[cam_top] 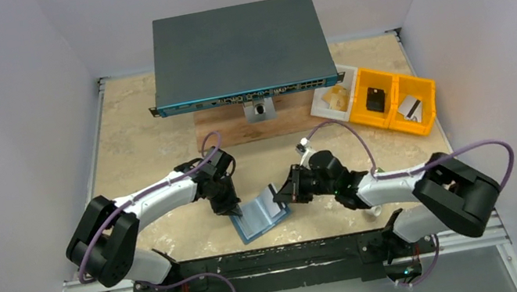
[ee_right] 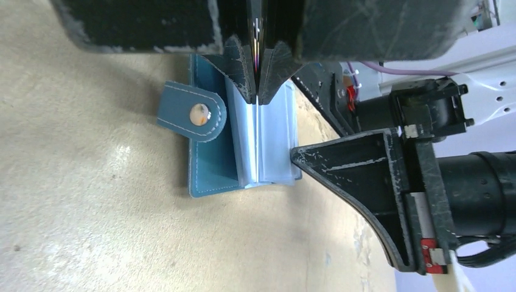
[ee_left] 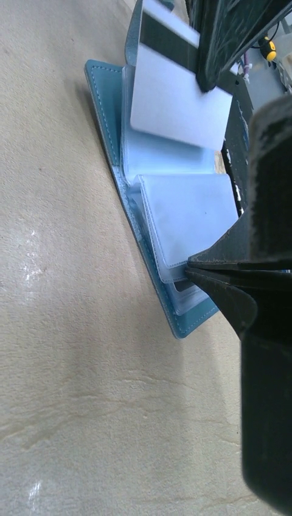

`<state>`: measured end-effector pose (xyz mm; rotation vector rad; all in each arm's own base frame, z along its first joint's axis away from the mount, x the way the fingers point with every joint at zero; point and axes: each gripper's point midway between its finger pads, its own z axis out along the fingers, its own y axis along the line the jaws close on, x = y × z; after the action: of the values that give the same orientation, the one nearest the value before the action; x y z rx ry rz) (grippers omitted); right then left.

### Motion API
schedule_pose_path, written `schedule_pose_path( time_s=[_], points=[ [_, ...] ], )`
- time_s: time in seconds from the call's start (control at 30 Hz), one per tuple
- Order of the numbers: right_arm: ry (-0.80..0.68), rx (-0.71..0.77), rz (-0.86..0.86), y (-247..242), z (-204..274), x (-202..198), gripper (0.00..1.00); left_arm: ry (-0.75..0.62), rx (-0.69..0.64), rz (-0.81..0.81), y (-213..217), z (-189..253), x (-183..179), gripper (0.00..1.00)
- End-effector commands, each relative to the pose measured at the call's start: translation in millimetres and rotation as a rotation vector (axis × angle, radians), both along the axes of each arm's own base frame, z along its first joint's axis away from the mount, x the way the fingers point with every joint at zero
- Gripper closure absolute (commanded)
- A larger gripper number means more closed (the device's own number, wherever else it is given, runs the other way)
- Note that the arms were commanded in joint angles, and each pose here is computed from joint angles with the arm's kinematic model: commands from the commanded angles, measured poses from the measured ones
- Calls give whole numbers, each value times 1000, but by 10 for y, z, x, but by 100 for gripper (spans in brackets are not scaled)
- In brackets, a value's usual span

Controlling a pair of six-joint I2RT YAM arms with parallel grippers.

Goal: Take the credit cards out of the card holder
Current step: Remove the credit card from the card holder, then place the credit card in the storage box.

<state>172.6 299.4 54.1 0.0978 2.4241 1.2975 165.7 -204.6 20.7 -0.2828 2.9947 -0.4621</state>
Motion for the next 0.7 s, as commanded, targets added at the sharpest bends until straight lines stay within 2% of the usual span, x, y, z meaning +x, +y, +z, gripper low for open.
schedule_pose_path(
  time_s=[0.0,0.2,0.27,0.37,0.67],
  points=[
    [-61,-67,-61,-148,84,111,100,-10,171,-14,378,-171,-62,100],
    [-107,-80,-98,-219,345,169,100,-95,78,-34,197,104,80,100],
    [-116,-84,-117,-246,407,192,100,-125,47,-45,133,230,133,94],
    [-117,-103,-146,-298,450,216,100,-166,5,-63,50,407,182,83],
    [-111,-165,-275,-520,622,344,100,-280,-123,-137,-94,852,206,37]
  ],
)
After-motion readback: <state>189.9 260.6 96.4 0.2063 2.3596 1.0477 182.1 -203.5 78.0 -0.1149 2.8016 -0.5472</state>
